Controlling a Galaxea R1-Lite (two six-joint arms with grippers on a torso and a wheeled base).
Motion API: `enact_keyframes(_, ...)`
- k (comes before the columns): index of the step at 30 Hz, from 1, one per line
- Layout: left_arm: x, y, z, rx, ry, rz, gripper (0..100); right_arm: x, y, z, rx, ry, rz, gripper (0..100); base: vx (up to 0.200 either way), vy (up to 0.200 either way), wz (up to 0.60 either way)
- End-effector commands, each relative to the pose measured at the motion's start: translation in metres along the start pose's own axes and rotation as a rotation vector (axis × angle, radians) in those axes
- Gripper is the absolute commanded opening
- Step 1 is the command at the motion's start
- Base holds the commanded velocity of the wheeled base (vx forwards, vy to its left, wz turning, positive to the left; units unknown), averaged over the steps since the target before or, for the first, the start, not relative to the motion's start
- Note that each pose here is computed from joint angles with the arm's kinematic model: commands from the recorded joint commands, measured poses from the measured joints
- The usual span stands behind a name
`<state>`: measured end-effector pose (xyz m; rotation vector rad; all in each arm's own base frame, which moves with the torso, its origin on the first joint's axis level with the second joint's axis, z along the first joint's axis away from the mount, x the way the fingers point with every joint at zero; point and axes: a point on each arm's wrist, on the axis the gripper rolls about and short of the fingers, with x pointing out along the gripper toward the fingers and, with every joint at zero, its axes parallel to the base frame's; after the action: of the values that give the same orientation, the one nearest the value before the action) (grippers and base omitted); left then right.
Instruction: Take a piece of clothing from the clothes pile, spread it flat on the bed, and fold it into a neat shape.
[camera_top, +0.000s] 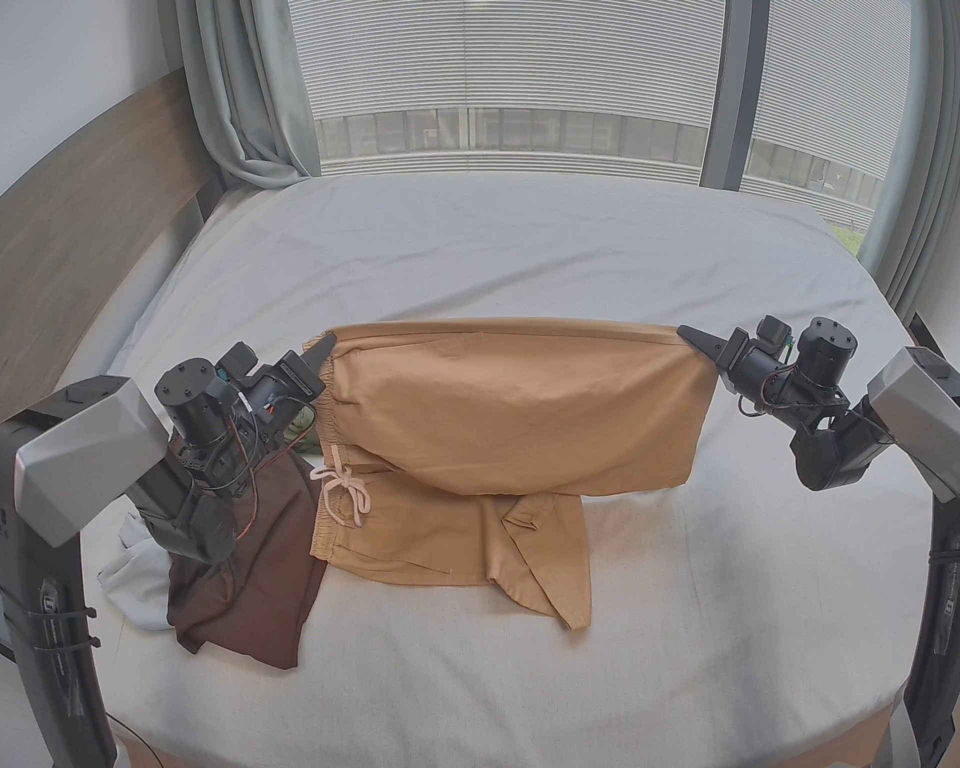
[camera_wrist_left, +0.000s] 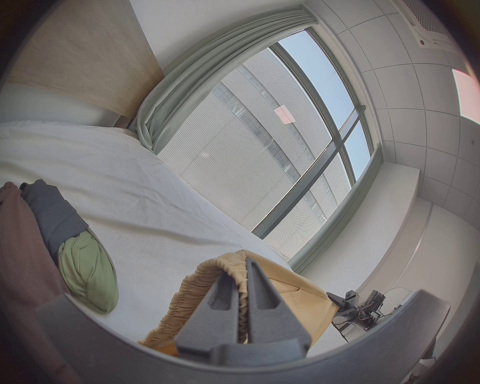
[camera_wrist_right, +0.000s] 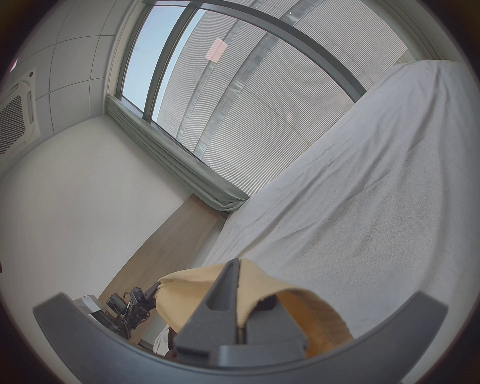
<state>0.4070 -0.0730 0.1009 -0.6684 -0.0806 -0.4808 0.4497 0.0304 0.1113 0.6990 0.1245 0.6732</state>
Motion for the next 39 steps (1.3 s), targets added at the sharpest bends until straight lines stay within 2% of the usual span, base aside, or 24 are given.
enact_keyframes(1,0.011,0.020,-0.015,-0.003,0.008,0.014,0,0.010,-0.013,-0.008,0.007,0.008,-0.003,0,0.000,0.000,0.00)
enact_keyframes(20,0.033,0.033,-0.016,-0.001,-0.027,0.007,0,0.032,-0.033,-0.006,0.005,0.003,-0.005,0,0.000,0.000,0.00)
enact_keyframes(29,0.039,0.033,-0.013,-0.004,-0.017,0.015,0,0.037,-0.032,-0.005,-0.007,-0.007,0.011,0,0.000,0.000,0.00)
enact_keyframes(30,0.040,0.033,-0.013,-0.004,-0.017,0.015,0,0.038,-0.032,-0.003,-0.011,-0.010,0.015,100,0.000,0.000,0.00)
enact_keyframes(31,0.040,0.034,-0.014,-0.005,-0.014,0.018,0,0.038,-0.033,-0.004,-0.011,-0.011,0.016,100,0.000,0.000,0.00)
enact_keyframes(32,0.041,0.034,-0.014,-0.005,-0.013,0.017,100,0.040,-0.035,-0.004,-0.013,-0.013,0.017,100,0.000,0.000,0.00)
enact_keyframes(36,0.047,0.037,-0.005,-0.024,-0.032,0.022,100,0.049,-0.042,-0.003,-0.031,-0.062,0.004,100,0.000,0.000,0.00)
enact_keyframes(39,0.051,0.037,-0.001,-0.052,-0.043,0.049,100,0.048,-0.041,-0.002,-0.028,-0.062,-0.003,100,0.000,0.000,0.00)
